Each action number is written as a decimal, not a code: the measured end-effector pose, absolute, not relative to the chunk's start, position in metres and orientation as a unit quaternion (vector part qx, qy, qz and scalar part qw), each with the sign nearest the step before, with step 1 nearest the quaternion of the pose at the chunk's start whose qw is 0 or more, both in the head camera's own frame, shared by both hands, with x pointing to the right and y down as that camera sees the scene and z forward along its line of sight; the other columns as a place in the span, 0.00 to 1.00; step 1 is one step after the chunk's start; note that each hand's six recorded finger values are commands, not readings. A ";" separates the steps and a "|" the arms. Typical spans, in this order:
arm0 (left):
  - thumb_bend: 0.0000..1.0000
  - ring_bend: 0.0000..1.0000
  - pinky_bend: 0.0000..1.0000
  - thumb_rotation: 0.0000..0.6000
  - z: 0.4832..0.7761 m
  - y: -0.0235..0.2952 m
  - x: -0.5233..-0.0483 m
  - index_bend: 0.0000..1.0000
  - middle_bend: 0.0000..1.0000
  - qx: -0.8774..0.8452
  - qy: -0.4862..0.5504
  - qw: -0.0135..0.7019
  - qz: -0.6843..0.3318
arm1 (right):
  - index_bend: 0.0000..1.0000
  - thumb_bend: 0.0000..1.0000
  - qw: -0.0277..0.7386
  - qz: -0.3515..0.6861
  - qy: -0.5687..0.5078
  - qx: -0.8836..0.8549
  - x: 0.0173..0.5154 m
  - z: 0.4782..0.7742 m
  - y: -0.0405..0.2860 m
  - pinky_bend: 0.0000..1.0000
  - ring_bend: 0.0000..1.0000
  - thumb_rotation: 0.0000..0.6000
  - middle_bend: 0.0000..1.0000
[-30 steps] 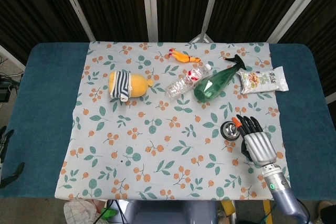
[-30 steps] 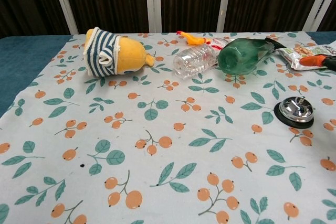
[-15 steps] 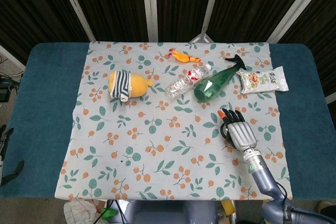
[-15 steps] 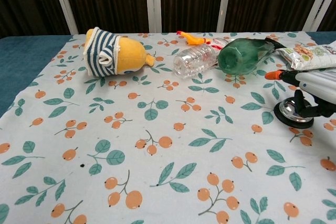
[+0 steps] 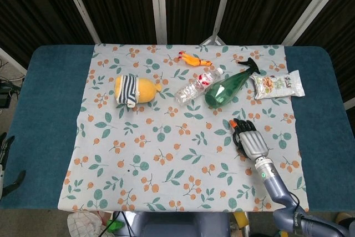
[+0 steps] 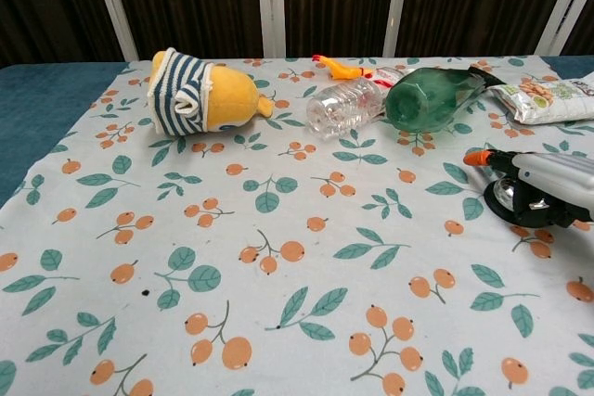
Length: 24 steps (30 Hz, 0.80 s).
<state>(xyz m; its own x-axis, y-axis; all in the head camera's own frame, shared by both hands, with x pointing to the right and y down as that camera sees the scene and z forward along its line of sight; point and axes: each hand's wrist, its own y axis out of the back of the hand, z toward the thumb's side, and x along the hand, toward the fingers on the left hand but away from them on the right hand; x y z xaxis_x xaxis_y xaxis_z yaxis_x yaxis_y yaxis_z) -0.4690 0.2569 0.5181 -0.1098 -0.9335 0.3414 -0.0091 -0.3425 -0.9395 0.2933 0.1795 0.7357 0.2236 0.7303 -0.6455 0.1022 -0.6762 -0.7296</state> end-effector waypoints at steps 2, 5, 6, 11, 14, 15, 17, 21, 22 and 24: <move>0.40 0.03 0.16 1.00 0.518 0.257 -0.469 0.05 0.00 -0.549 0.430 0.380 -0.608 | 0.01 1.00 0.280 0.554 -0.282 -0.732 0.292 0.740 0.182 0.00 0.00 1.00 0.00; 0.40 0.03 0.16 1.00 0.517 0.257 -0.469 0.05 0.00 -0.548 0.432 0.380 -0.607 | 0.01 1.00 0.283 0.550 -0.278 -0.735 0.289 0.741 0.183 0.00 0.00 1.00 0.00; 0.40 0.03 0.16 1.00 0.516 0.257 -0.470 0.05 0.00 -0.548 0.433 0.380 -0.606 | 0.01 1.00 0.286 0.548 -0.279 -0.735 0.288 0.739 0.182 0.00 0.00 1.00 0.00; 0.40 0.03 0.16 1.00 0.514 0.257 -0.472 0.05 0.00 -0.548 0.437 0.377 -0.605 | 0.01 1.00 0.304 0.523 -0.302 -0.737 0.281 0.719 0.171 0.00 0.00 1.00 0.00; 0.40 0.03 0.16 1.00 0.514 0.257 -0.472 0.05 0.00 -0.551 0.437 0.377 -0.603 | 0.01 1.00 0.319 0.501 -0.325 -0.736 0.277 0.696 0.161 0.00 0.00 1.00 0.00; 0.40 0.03 0.16 1.00 0.513 0.257 -0.472 0.05 0.00 -0.551 0.437 0.376 -0.603 | 0.01 1.00 0.323 0.494 -0.333 -0.736 0.277 0.688 0.159 0.00 0.00 1.00 0.00; 0.40 0.03 0.16 1.00 0.513 0.258 -0.472 0.05 0.00 -0.553 0.437 0.376 -0.601 | 0.01 1.00 0.333 0.477 -0.351 -0.733 0.277 0.666 0.153 0.00 0.00 1.00 0.00; 0.40 0.03 0.16 1.00 0.511 0.258 -0.472 0.05 0.00 -0.554 0.439 0.375 -0.600 | 0.01 1.00 0.351 0.454 -0.380 -0.726 0.283 0.621 0.148 0.00 0.00 1.00 0.00; 0.40 0.03 0.16 1.00 0.511 0.259 -0.472 0.05 0.00 -0.554 0.440 0.375 -0.599 | 0.01 1.00 0.357 0.450 -0.387 -0.722 0.287 0.606 0.149 0.00 0.00 1.00 0.00; 0.40 0.03 0.16 1.00 0.510 0.259 -0.472 0.05 0.00 -0.555 0.441 0.375 -0.598 | 0.01 1.00 0.368 0.447 -0.395 -0.713 0.296 0.584 0.153 0.00 0.00 1.00 0.00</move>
<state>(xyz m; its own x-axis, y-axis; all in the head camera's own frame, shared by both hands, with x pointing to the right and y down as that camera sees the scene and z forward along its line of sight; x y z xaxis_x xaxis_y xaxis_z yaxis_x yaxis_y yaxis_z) -0.4724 0.2587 0.5103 -0.1037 -0.9373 0.3328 -0.0407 -0.3304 -0.9430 0.2957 0.1526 0.5839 0.2882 0.8920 -0.3484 0.2342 -0.4184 -0.8776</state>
